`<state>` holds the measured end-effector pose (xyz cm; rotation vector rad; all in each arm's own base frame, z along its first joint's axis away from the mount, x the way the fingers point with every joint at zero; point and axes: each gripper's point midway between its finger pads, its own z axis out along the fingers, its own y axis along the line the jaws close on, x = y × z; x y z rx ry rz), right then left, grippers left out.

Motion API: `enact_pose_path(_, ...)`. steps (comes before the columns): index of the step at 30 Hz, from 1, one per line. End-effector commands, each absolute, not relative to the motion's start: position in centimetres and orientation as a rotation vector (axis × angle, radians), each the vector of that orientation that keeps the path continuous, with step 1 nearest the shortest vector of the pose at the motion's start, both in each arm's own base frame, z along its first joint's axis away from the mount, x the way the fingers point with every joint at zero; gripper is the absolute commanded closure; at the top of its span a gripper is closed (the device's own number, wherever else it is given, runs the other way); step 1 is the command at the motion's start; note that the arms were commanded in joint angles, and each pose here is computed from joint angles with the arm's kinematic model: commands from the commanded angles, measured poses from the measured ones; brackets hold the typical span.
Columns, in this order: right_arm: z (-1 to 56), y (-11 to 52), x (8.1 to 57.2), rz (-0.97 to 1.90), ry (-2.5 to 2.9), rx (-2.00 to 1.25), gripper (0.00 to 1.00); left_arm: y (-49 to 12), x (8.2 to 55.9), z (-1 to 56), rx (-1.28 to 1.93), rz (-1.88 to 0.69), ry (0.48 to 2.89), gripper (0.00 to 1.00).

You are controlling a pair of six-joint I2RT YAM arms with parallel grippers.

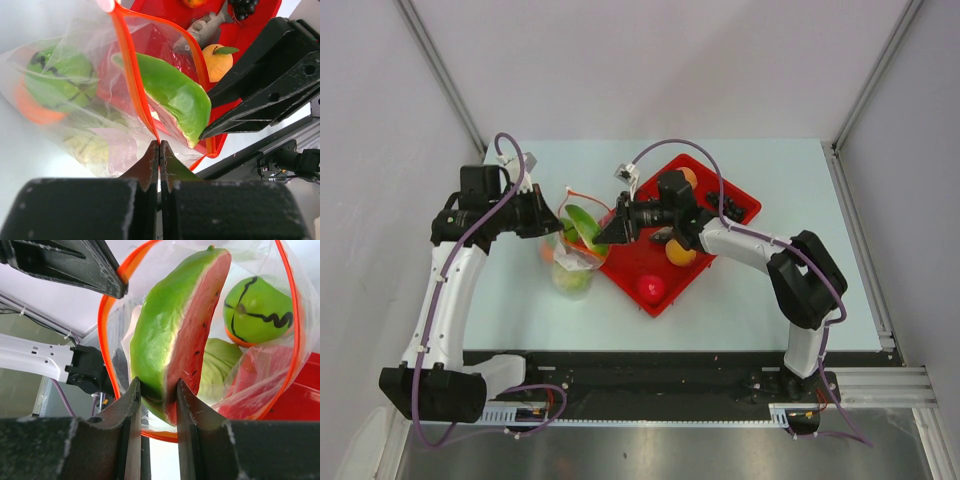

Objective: Place the food in the zip-top bag and seal the zipper
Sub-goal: Place the fake fruit in the zipper food storage bag.

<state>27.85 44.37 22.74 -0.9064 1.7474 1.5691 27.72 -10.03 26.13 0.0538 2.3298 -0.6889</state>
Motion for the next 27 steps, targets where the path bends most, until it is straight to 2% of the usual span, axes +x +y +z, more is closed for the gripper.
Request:
enact_pose_path(1, 24.9, 43.9, 27.3, 1.529, 1.665, -0.953, 1.00, -10.4, 27.5, 27.5, 0.072, -0.727, 2.280, 1.00)
enact_pose_path(2, 24.8, 44.1, 27.1, 1.535, 1.672, -0.951, 0.94, -10.5, 27.5, 27.6, 0.074, -0.728, 2.276, 1.00)
enact_pose_path(3, 24.7, 44.2, 27.1, 1.539, 1.681, -0.944, 0.84, -10.5, 27.4, 27.6, 0.077, -0.728, 2.277, 1.00)
enact_pose_path(4, 24.8, 44.2, 27.1, 1.549, 1.702, -0.920, 0.71, -10.4, 27.4, 27.5, 0.078, -0.726, 2.277, 1.00)
enact_pose_path(5, 25.3, 44.3, 27.1, 1.553, 1.703, -0.908, 0.48, -10.5, 27.3, 27.5, 0.080, -0.727, 2.279, 1.00)
enact_pose_path(7, 26.2, 44.3, 27.0, 1.570, 1.712, -0.885, 0.29, -10.4, 27.2, 27.5, 0.083, -0.727, 2.277, 1.00)
enact_pose_path(8, 27.3, 44.3, 27.1, 1.574, 1.696, -0.878, 0.16, -10.4, 27.2, 27.6, 0.085, -0.725, 2.274, 1.00)
enact_pose_path(10, 29.2, 43.9, 27.1, 1.581, 1.673, -0.859, 0.01, -10.4, 27.2, 27.6, 0.089, -0.728, 2.277, 1.00)
enact_pose_path(14, 32.5, 42.7, 26.9, 1.568, 1.626, -0.856, 0.01, -10.5, 27.2, 28.1, 0.096, -0.734, 2.269, 1.00)
enact_pose_path(19, 34.7, 40.8, 27.3, 1.485, 1.586, -0.853, 0.10, -10.6, 26.9, 28.4, 0.104, -0.741, 2.263, 1.00)
enact_pose_path(24, 31.1, 39.2, 30.4, 1.258, 1.762, -0.799, 0.16, -10.8, 26.8, 28.9, 0.117, -0.754, 2.245, 1.00)
enact_pose_path(26, 28.4, 39.0, 31.0, 1.194, 1.883, -0.779, 0.14, -10.7, 26.9, 29.0, 0.122, -0.748, 2.242, 1.00)
enact_pose_path(27, 27.6, 39.0, 31.3, 1.170, 1.913, -0.783, 0.10, -10.7, 26.8, 29.0, 0.122, -0.750, 2.243, 1.00)
